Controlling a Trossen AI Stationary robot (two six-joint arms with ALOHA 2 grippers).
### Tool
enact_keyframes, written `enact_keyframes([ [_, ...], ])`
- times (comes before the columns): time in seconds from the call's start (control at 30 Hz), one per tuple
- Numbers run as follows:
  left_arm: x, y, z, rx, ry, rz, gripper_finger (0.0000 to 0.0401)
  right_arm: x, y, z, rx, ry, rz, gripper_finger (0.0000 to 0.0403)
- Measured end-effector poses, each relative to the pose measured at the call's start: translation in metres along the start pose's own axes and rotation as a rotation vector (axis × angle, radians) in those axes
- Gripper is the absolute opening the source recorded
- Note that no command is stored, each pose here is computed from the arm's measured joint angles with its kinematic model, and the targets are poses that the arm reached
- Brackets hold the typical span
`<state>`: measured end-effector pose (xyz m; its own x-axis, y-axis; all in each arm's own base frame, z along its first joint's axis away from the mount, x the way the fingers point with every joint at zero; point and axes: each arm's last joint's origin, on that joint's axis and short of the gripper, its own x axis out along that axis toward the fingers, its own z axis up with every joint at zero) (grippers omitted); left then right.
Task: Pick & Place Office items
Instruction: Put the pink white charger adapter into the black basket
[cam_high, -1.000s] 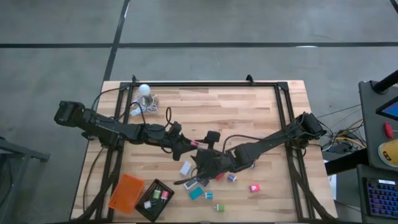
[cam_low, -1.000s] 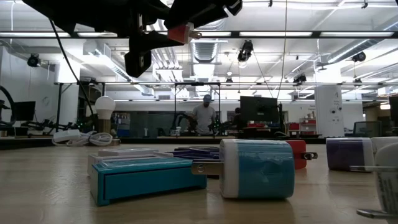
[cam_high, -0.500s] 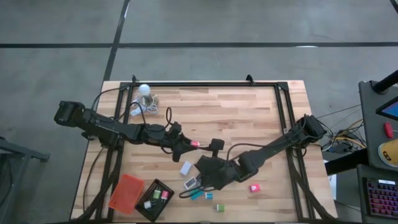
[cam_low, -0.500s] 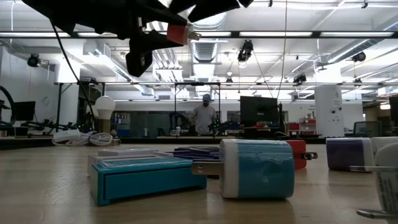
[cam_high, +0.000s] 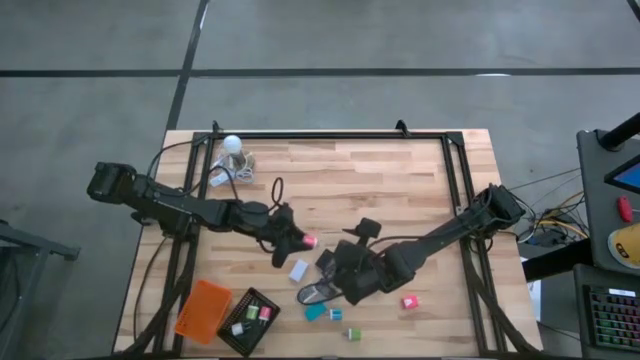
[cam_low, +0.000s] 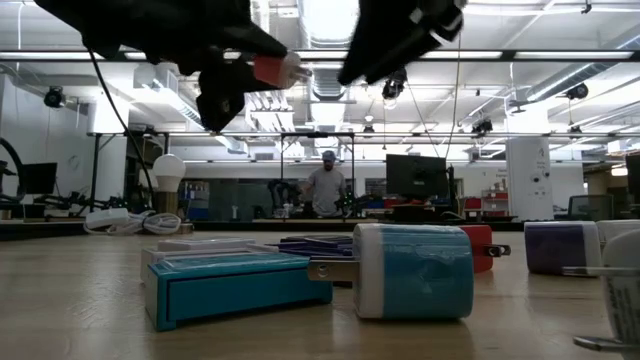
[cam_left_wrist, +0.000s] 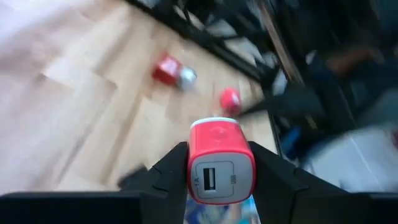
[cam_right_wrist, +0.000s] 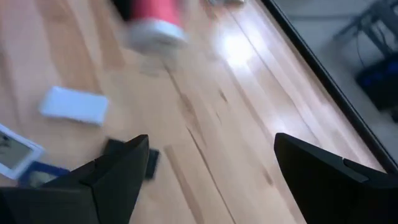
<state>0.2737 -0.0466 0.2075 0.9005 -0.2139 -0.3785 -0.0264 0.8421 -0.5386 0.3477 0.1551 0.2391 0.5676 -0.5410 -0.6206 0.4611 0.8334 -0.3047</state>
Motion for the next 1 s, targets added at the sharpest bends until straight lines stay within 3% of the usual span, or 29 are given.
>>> enact_keyframes([
  [0.27,-0.003,-0.001,-0.014,-0.013,0.263,-0.185,0.0138,0.003,-0.004,-0.013,0.041,0.096,-0.011,0.0343],
  [0.6,-0.013,-0.002,-0.028,-0.234,0.488,-0.165,0.0138,0.004,-0.004,-0.016,0.034,0.104,-0.013,0.0343],
  [0.77,-0.03,-0.008,-0.028,-0.286,0.49,-0.092,0.0138,0.004,-0.004,-0.016,0.032,0.105,-0.014,0.0343],
  [1.0,-0.07,-0.02,-0.029,-0.356,0.432,0.191,0.0138,0.005,-0.005,-0.018,0.025,0.107,-0.018,0.0343],
])
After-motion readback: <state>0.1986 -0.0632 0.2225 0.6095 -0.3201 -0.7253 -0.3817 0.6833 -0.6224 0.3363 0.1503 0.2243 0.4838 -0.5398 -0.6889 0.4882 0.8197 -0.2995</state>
